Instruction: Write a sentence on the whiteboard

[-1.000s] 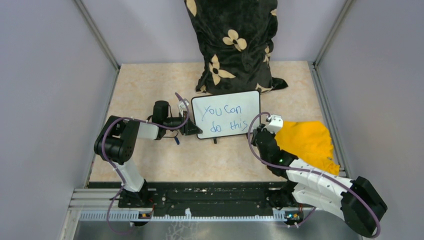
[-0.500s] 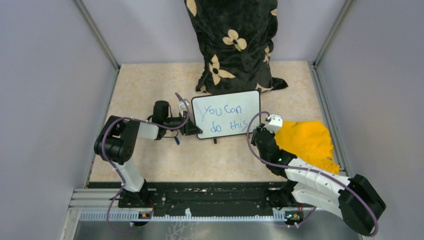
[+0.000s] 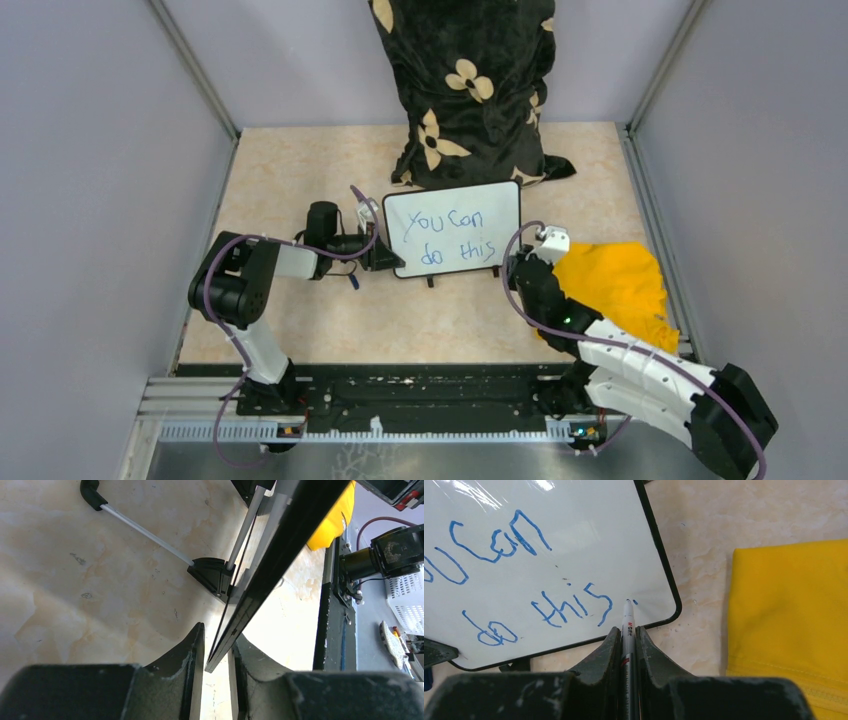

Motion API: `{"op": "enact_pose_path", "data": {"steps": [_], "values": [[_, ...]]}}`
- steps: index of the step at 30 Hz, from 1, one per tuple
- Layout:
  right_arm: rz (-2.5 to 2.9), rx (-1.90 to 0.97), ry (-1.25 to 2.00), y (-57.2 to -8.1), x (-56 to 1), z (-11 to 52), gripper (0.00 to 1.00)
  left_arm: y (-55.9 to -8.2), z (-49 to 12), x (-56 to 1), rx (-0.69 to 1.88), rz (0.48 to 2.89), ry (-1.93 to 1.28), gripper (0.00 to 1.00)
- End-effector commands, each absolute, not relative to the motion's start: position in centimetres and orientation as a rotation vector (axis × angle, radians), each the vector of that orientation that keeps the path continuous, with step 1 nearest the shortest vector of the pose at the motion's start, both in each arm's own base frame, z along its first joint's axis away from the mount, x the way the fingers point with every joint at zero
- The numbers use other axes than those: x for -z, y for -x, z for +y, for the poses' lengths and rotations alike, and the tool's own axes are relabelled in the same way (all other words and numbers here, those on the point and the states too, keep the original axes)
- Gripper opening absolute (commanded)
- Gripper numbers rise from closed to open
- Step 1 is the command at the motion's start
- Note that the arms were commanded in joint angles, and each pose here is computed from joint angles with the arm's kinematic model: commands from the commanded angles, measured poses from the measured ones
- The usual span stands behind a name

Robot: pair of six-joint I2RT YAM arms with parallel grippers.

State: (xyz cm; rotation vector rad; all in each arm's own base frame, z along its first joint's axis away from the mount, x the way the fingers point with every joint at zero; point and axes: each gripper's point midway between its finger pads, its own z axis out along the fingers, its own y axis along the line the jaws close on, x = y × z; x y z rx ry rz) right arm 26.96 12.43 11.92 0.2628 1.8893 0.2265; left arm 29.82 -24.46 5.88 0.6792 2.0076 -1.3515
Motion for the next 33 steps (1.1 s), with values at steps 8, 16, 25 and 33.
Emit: {"op": "enact_pose_path", "data": {"steps": [8, 16, 25, 33], "values": [[1.879, -0.361, -0.226, -24.7, -15.7, 12.3, 0.0, -30.6, -24.7, -6.2, 1.318, 1.987, -0.697, 0.32], [1.884, -0.422, -0.184, -22.9, -16.7, 12.0, 0.0, -30.6, -24.8, -7.3, 1.321, 1.964, -0.695, 0.48], [1.873, -0.429, -0.191, -22.5, -17.2, 11.6, 0.0, -30.6, -24.0, -8.4, 1.235, 1.983, -0.662, 0.99], [1.841, -0.471, -0.163, -22.6, -18.5, 12.2, 0.0, -31.6, -19.8, -10.3, 0.902, 2.161, -0.421, 0.99]]}}
